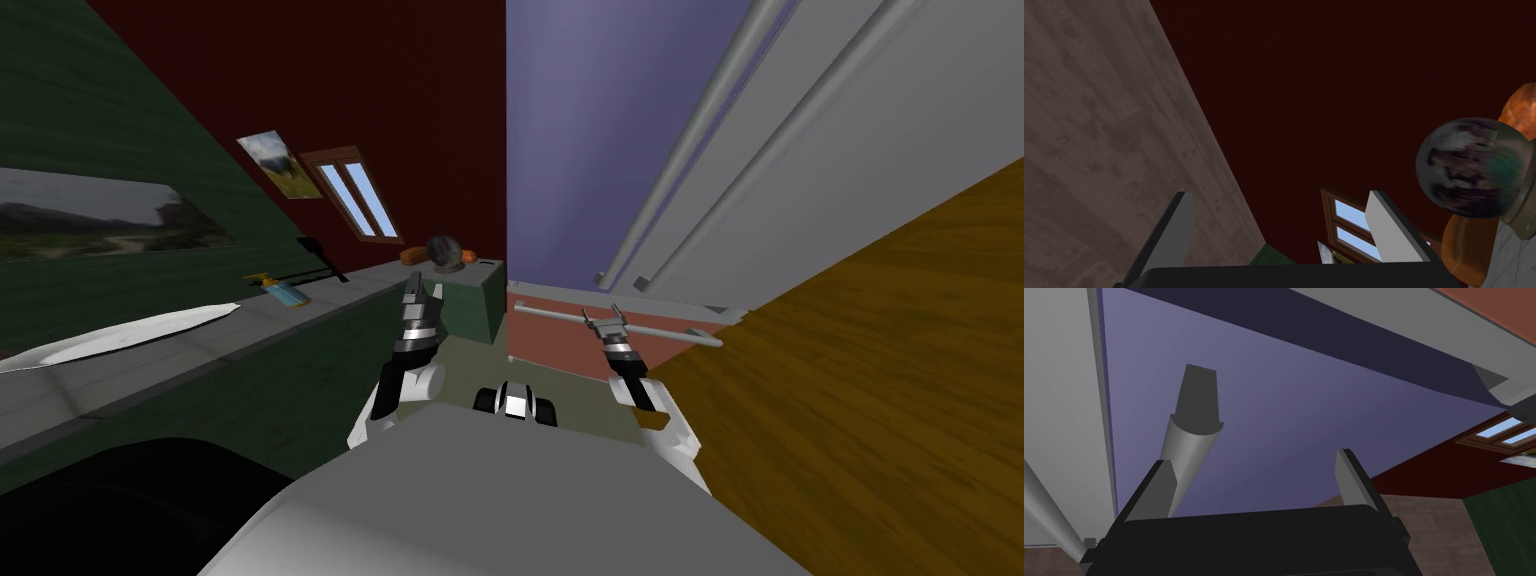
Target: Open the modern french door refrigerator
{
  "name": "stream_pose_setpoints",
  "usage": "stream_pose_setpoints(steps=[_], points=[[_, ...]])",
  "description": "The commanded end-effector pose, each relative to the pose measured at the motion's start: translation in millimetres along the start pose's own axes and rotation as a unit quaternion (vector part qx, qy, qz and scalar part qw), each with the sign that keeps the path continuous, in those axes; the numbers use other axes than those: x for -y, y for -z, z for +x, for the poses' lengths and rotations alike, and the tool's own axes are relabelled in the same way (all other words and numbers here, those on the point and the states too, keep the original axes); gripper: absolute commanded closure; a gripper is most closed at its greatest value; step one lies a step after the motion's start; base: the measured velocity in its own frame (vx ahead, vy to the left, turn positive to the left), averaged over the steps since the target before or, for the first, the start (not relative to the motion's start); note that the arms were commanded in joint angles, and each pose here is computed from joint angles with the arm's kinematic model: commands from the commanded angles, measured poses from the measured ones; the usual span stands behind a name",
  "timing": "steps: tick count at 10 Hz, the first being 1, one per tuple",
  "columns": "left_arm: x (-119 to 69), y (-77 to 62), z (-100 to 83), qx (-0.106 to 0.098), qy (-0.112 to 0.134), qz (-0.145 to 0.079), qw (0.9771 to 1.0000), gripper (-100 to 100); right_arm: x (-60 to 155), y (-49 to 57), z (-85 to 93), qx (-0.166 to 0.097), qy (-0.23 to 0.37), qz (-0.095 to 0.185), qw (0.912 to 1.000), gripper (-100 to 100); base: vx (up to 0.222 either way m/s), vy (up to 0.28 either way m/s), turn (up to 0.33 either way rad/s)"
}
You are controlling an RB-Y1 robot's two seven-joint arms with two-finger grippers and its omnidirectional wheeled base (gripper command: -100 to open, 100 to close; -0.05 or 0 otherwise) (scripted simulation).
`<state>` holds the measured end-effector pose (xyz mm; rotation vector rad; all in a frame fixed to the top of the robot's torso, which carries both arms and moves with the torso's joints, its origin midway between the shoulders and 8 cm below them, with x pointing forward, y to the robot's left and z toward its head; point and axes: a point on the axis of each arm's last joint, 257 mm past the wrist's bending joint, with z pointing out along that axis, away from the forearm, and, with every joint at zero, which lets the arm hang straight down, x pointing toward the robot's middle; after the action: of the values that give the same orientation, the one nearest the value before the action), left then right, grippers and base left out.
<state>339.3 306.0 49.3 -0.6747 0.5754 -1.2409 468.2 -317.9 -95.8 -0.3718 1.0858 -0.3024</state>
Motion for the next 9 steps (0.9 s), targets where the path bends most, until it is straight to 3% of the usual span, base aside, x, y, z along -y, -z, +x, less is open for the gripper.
stream_pose_setpoints(steps=[1,3,6,8,9], points=[[0.0,0.0,0.0,0.000,0.000,0.000,1.0000,0,1.4,4.1,17.8,-0.017,0.057,-0.005,0.9982,-100,0.054,0.129,-0.072],[0.1,0.0,0.0,0.000,0.000,0.000,1.0000,0,1.4,4.1,17.8,-0.017,0.079,-0.006,0.9967,-100,0.038,0.076,-0.013],[0.0,0.0,0.0,0.000,0.000,0.000,1.0000,0,3.0,11.6,41.4,-0.040,0.146,-0.015,0.9884,-100,0.038,0.070,-0.051],[0.0,0.0,0.0,0.000,0.000,0.000,1.0000,0,3.0,11.6,41.4,-0.039,0.164,-0.016,0.9855,-100,0.026,0.062,-0.010],[0.0,0.0,0.0,0.000,0.000,0.000,1.0000,0,3.4,16.3,53.0,-0.051,0.192,-0.022,0.9798,-100,0.024,0.065,-0.041]])
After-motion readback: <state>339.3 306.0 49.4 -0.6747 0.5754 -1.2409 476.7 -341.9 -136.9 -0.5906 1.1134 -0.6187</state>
